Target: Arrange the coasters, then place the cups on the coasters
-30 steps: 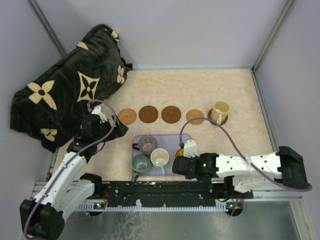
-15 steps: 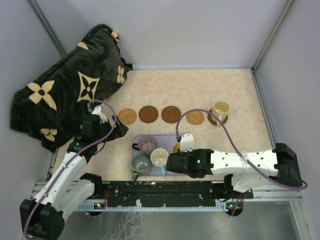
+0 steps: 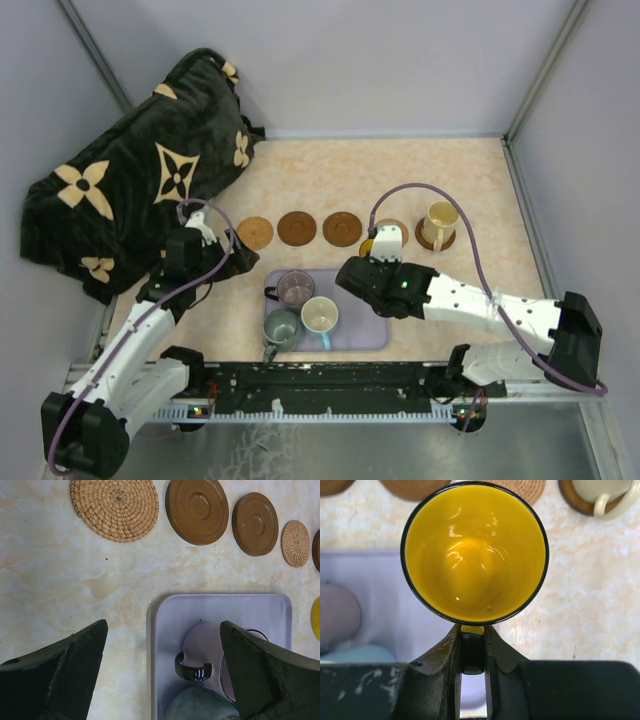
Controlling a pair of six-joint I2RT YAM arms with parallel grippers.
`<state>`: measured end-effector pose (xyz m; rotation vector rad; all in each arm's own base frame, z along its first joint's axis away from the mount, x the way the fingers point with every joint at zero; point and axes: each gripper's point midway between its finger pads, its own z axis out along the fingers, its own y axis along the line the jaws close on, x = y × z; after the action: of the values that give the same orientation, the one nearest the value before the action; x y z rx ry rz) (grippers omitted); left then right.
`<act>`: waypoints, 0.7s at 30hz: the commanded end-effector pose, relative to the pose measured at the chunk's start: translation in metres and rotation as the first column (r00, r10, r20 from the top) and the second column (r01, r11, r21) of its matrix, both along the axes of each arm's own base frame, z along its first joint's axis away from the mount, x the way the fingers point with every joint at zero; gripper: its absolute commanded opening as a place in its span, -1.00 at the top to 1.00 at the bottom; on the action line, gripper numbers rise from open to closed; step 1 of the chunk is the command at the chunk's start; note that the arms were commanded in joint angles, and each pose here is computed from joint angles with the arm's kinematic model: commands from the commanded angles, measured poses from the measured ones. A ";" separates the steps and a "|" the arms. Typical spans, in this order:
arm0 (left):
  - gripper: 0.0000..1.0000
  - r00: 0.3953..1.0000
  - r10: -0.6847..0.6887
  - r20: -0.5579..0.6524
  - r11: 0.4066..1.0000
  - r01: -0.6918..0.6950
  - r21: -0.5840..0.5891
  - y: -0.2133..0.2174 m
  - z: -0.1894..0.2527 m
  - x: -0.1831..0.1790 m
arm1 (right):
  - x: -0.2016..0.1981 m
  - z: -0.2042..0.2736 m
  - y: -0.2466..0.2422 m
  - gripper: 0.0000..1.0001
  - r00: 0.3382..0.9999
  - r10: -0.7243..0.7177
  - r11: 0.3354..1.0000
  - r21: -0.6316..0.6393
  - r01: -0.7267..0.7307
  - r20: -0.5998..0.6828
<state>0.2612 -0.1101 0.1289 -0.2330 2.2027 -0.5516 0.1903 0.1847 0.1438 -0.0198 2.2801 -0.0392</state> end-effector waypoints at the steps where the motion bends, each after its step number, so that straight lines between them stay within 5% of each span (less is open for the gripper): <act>1: -0.99 1.000 -0.017 0.024 1.000 0.017 -0.018 -0.006 0.003 0.005 | 0.049 0.038 0.000 1.00 0.977 -0.040 0.999 0.020 0.036 0.211; 21: -0.99 1.000 -0.019 0.021 1.000 0.019 -0.021 -0.008 -0.001 0.008 | 0.162 0.012 -0.032 1.00 0.933 -0.056 0.995 -0.060 0.083 0.356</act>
<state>0.2666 -0.1132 0.1266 -0.2314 2.2006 -0.5629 0.3177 0.1439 0.1128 -0.0651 2.0943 -0.2244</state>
